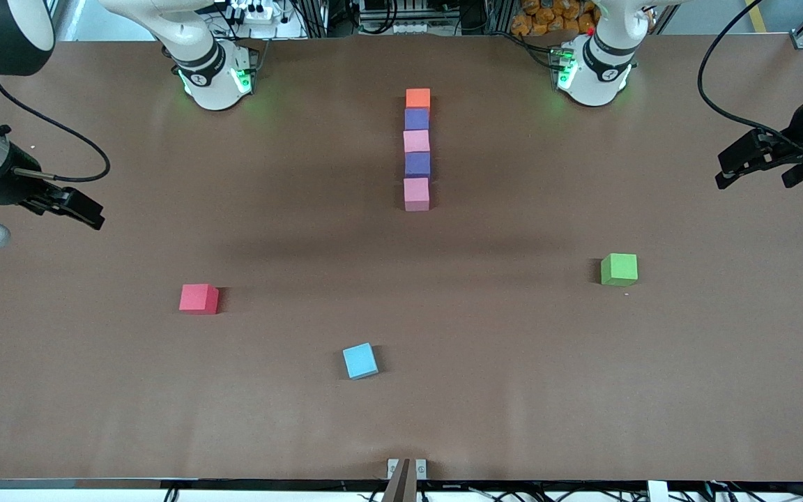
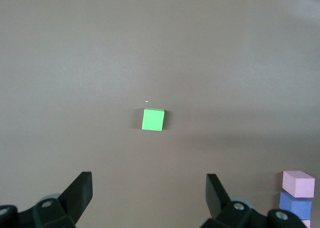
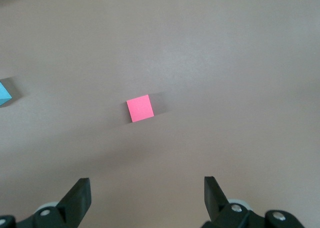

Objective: Arrange blocks into number 1

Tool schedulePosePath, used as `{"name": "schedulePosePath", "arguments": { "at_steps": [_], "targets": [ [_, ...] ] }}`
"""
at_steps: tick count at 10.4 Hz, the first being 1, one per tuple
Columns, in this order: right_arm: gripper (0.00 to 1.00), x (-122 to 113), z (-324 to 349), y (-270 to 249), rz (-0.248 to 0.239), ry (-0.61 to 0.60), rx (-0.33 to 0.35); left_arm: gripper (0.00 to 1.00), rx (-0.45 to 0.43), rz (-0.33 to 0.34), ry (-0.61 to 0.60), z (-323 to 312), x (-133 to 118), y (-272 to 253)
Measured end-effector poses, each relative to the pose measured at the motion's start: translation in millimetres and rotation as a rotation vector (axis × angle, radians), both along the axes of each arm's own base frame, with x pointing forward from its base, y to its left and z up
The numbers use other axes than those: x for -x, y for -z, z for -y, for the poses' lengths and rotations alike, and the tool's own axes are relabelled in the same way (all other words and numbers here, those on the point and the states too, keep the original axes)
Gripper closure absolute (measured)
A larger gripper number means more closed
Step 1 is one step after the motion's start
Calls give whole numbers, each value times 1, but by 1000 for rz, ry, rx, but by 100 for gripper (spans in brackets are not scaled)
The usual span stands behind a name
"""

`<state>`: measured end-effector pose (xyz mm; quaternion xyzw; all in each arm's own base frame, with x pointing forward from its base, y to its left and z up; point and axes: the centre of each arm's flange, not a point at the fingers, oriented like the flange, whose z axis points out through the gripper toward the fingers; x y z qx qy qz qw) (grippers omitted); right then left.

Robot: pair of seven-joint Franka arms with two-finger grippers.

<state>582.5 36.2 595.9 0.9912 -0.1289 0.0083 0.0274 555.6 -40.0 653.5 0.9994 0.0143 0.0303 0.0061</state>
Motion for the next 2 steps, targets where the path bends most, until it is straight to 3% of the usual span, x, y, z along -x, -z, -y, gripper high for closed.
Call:
{"name": "schedulePosePath", "arguments": {
  "at_steps": [2],
  "targets": [
    [0, -1, 0, 1, -1, 0, 0, 0, 0, 0, 0, 0, 0, 0]
  ]
}}
